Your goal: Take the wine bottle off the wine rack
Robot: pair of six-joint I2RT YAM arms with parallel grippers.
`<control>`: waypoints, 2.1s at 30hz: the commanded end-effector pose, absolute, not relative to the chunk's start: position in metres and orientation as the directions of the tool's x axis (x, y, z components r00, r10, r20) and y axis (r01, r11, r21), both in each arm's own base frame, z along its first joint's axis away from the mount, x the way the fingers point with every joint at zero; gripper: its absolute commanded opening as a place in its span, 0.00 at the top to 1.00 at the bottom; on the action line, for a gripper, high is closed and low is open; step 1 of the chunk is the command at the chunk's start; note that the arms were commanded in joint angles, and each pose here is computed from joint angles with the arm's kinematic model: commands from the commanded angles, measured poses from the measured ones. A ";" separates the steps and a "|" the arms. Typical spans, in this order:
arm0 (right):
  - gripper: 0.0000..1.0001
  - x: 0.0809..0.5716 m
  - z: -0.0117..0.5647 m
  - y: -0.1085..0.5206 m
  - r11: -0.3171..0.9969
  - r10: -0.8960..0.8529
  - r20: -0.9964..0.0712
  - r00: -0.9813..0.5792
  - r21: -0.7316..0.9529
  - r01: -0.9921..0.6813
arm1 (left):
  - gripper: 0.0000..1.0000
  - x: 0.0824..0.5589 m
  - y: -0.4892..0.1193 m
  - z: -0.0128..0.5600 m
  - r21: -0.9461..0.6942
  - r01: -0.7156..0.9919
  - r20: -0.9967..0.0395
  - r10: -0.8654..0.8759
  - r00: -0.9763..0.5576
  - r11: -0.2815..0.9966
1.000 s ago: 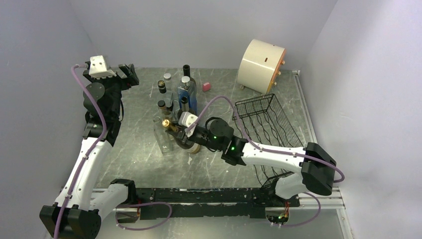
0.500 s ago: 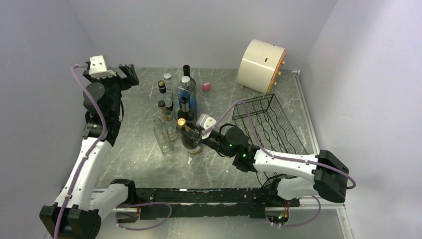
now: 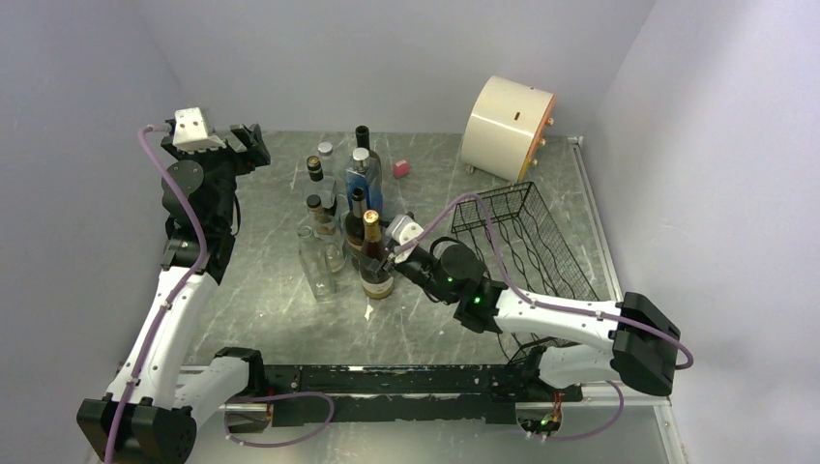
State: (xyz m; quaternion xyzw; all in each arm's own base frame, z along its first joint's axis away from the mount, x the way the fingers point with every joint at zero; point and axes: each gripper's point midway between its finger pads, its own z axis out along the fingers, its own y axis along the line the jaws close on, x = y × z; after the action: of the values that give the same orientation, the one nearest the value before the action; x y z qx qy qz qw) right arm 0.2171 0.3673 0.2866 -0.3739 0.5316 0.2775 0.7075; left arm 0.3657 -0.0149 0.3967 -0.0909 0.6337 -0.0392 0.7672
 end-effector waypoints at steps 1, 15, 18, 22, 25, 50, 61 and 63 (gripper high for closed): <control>0.25 0.218 0.310 0.358 0.599 0.030 -0.953 0.302 -0.225 -0.768 | 0.07 0.361 -0.014 0.416 -0.198 -0.040 -0.954 -0.183 0.236 0.979; 0.00 0.215 0.294 0.289 0.672 -0.177 -0.953 0.244 -0.298 -0.678 | 0.07 0.362 -0.016 0.415 -0.200 -0.032 -0.955 -0.187 0.230 0.979; 0.00 0.214 0.283 0.263 0.707 -0.216 -0.954 0.206 -0.298 -0.641 | 0.07 0.363 -0.017 0.415 -0.201 -0.029 -0.955 -0.189 0.228 0.979; 0.00 0.222 0.267 0.224 0.847 -0.105 -0.992 0.074 -0.128 -0.516 | 0.07 0.364 -0.018 0.414 -0.202 -0.027 -0.956 -0.191 0.223 0.979; 0.00 0.226 0.256 0.209 0.887 0.053 -0.998 -0.036 0.063 -0.457 | 0.07 0.365 -0.018 0.412 -0.204 -0.025 -0.956 -0.193 0.219 0.979; 0.00 0.308 0.143 0.178 0.930 0.079 -0.767 -0.636 0.287 -0.231 | 0.07 0.364 -0.017 0.413 -0.206 -0.032 -0.956 -0.194 0.221 0.978; 0.00 0.346 0.131 0.133 0.975 0.100 -0.775 -0.624 0.203 -0.096 | 0.07 0.364 -0.016 0.414 -0.200 -0.038 -0.957 -0.187 0.221 0.979; 0.00 0.357 0.131 0.117 0.980 0.120 -0.784 -0.609 0.190 -0.052 | 0.07 0.364 -0.016 0.414 -0.201 -0.036 -0.957 -0.188 0.222 0.979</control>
State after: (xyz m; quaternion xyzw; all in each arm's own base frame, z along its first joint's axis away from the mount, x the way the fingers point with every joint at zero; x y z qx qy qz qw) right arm 0.3311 0.1450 0.1189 -0.0071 0.9022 0.1339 0.4100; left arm 0.3689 -0.0182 0.3921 -0.0903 0.6392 -0.0481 0.7622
